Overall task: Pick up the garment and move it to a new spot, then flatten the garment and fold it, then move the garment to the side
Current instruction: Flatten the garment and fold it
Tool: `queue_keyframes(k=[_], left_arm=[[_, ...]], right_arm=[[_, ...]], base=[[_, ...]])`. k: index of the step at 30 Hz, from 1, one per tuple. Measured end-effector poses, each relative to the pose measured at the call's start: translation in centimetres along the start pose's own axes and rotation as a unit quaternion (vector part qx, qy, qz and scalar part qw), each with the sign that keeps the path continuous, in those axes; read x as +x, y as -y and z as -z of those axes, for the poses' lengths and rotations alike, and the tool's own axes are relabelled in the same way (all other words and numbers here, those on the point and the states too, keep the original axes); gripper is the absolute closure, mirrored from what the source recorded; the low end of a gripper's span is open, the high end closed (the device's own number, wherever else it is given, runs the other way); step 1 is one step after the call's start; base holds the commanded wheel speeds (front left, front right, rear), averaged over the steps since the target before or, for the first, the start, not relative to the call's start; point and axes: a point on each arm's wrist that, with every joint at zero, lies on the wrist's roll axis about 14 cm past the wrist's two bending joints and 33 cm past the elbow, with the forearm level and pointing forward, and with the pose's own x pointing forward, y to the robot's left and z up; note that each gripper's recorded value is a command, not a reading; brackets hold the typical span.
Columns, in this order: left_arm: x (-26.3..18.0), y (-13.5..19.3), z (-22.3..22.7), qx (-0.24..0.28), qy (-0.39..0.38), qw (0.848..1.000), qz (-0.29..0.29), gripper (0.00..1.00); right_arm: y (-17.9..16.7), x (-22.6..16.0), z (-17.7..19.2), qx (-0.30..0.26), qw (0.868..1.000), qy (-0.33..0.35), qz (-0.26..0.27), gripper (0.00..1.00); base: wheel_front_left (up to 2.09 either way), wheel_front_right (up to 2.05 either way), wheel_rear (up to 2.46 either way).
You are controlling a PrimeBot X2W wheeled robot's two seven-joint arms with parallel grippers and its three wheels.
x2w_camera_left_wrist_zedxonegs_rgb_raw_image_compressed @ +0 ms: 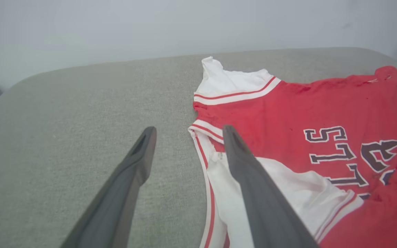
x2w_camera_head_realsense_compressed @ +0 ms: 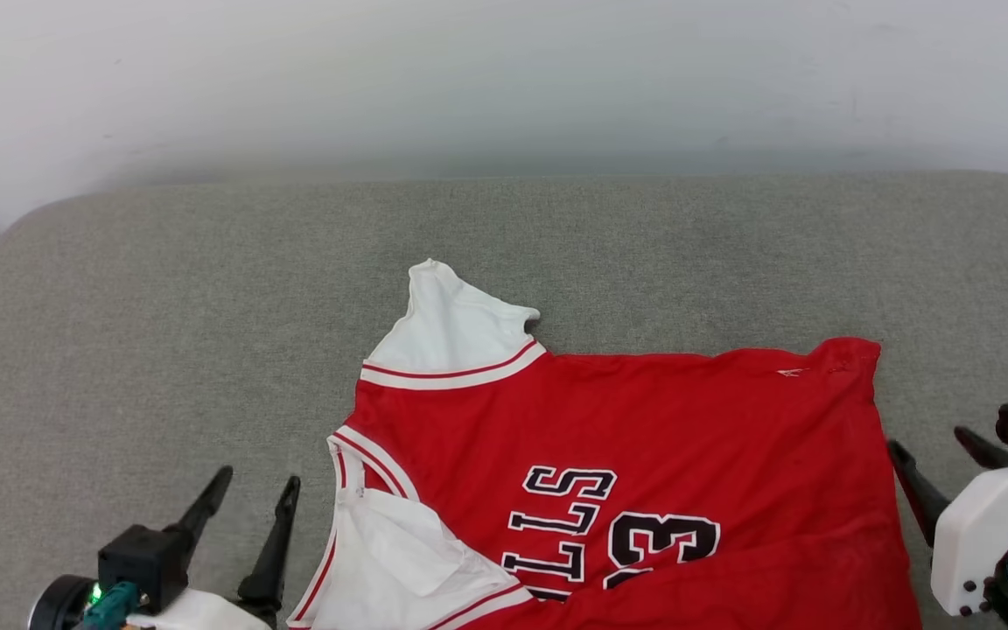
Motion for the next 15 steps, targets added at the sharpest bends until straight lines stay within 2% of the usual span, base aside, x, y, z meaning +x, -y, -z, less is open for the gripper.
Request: queue_keyframes(k=[4, 7, 15], left_arm=[[0.7, -0.1, -3.6, 0.001, 0.072, 0.997, -0.016, 0.00], [1.0, -0.1, -7.3, -0.007, 0.139, 0.990, -0.032, 0.00], [1.0, 0.4, -9.0, -0.003, 0.182, 0.983, -0.025, 0.00]], right_arm=[[-0.7, -0.4, -4.0, 0.008, 0.994, 0.105, -0.003, 0.00], [-1.0, -1.0, -6.3, 0.038, 0.984, 0.176, -0.002, 0.00], [-2.0, -2.6, -9.0, 0.057, 0.954, 0.293, 0.002, 0.00]], base=[[0.00, 0.00, 0.00], [0.00, 0.00, 0.00], [0.00, 0.00, 0.00]])
